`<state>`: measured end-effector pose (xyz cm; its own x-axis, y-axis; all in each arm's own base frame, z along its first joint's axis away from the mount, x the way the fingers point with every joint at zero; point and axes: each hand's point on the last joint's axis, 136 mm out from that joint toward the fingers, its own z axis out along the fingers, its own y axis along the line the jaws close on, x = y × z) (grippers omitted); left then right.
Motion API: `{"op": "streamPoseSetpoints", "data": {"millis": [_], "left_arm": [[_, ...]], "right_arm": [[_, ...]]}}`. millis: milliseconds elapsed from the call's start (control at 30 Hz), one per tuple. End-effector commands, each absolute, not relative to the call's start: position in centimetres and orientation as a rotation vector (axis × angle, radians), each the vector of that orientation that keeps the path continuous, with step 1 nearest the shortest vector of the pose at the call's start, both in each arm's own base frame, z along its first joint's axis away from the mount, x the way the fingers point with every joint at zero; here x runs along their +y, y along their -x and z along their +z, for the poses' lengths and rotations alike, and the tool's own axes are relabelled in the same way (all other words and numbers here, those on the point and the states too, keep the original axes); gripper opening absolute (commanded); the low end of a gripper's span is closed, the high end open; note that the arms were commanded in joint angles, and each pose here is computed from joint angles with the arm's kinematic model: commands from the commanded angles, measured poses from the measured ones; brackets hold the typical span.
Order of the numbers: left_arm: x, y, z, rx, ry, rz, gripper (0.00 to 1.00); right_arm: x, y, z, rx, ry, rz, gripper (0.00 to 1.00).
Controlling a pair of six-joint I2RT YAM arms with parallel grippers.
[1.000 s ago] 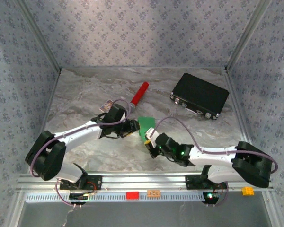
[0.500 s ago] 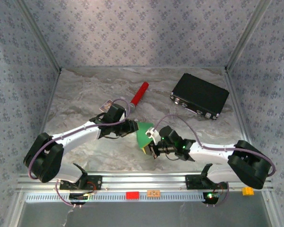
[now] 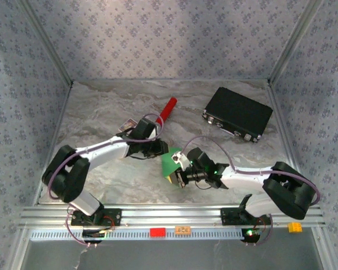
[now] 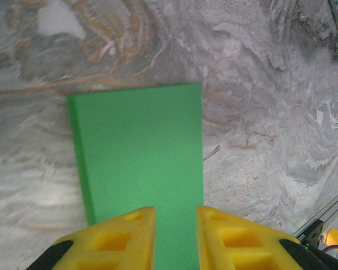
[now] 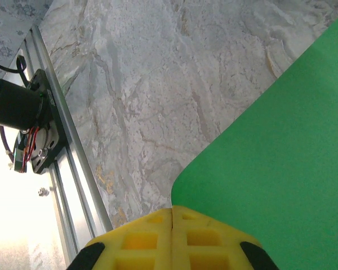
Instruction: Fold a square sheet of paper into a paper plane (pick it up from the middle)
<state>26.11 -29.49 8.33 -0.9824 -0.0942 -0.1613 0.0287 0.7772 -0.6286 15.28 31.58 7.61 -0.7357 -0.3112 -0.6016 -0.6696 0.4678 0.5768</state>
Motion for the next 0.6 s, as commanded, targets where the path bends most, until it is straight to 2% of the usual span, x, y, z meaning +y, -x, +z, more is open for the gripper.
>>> {"op": "streamPoseSetpoints", "data": {"millis": [0,567], "left_arm": [[-30.6,-26.5,8.2,2.81,-0.049,-1.007,0.22],[-30.3,-25.0,0.4,3.028,-0.125,-0.844,0.11]], "right_arm": [[32.3,-16.2,8.6,2.287,0.773,1.198,0.0],[31.3,-17.8,7.0,2.345,0.696,1.055,0.0]]}}
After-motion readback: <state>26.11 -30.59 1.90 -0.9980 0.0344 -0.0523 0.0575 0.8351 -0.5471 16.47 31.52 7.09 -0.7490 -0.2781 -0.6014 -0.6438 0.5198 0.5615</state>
